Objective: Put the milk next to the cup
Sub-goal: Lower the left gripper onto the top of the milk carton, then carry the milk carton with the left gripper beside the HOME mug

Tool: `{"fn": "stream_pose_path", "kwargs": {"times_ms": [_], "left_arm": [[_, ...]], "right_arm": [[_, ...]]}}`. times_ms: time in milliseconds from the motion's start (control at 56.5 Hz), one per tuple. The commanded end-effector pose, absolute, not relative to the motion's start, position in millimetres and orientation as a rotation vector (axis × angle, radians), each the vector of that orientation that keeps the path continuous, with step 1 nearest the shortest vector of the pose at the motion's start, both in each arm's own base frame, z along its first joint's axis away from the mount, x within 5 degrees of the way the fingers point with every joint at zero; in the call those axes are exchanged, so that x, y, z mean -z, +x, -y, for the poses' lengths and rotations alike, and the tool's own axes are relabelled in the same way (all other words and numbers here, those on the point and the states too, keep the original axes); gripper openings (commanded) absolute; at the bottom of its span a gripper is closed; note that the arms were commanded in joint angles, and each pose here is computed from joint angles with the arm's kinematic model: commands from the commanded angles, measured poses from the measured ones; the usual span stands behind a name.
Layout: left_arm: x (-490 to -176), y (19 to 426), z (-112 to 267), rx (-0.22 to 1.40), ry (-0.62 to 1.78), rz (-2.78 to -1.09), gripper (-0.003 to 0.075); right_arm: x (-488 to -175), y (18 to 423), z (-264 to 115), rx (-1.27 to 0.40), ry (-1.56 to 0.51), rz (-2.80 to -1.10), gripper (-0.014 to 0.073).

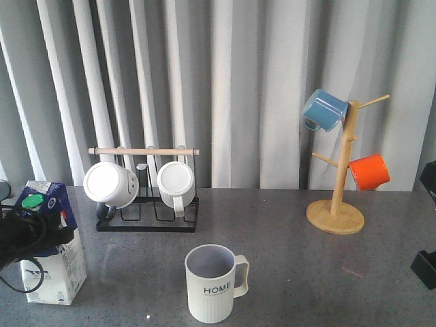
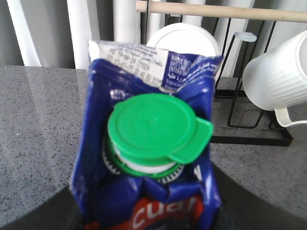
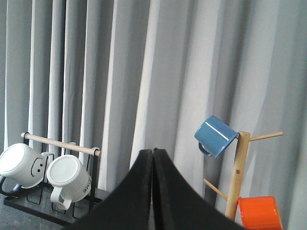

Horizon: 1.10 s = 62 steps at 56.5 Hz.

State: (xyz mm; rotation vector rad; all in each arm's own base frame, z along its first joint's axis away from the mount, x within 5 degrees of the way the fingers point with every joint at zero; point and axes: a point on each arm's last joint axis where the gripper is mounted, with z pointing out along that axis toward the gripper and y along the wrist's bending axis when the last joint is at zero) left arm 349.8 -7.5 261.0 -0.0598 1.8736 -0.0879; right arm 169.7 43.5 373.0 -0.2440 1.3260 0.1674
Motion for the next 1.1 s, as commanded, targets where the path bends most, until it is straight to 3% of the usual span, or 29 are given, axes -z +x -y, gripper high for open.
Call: {"fn": "stream_pose_path", "kwargs": {"times_ms": [0,177,354,478,726,1080], "left_arm": [[-293.2,348.2,9.2,0.105,-0.058,-1.726,-0.0008],[-303.6,342.6,8.6,0.136,-0.114,-1.707,-0.0008],[-334.2,324.9,37.9,0.167,-0.121,-1.583,-0.0007],[-339.2,316.6,62.2,0.16,-0.184,-1.547,-0.0007],[-324.4,302.5,120.1,0.184,-0.195,-1.597,-0.0006],[-295.5,317.6,164.5,0.147,-0.088,-1.69,-0.0006]], "right_arm": [[-389.1,165.8,-43.0,-0.166,-0.244,-1.225,-0.0008],[-389.1,165.8,-43.0,-0.166,-0.244,-1.225,-0.0008],[-389.4,165.6,-43.1,-0.166,-0.244,-1.22,-0.0008],[-389.4,165.6,-43.1,-0.166,-0.244,-1.221,-0.0008],[-389.3,165.7,-43.0,-0.166,-0.244,-1.222,-0.0008],[-389.3,165.7,-43.0,-0.166,-0.244,-1.222,-0.0008]]}}
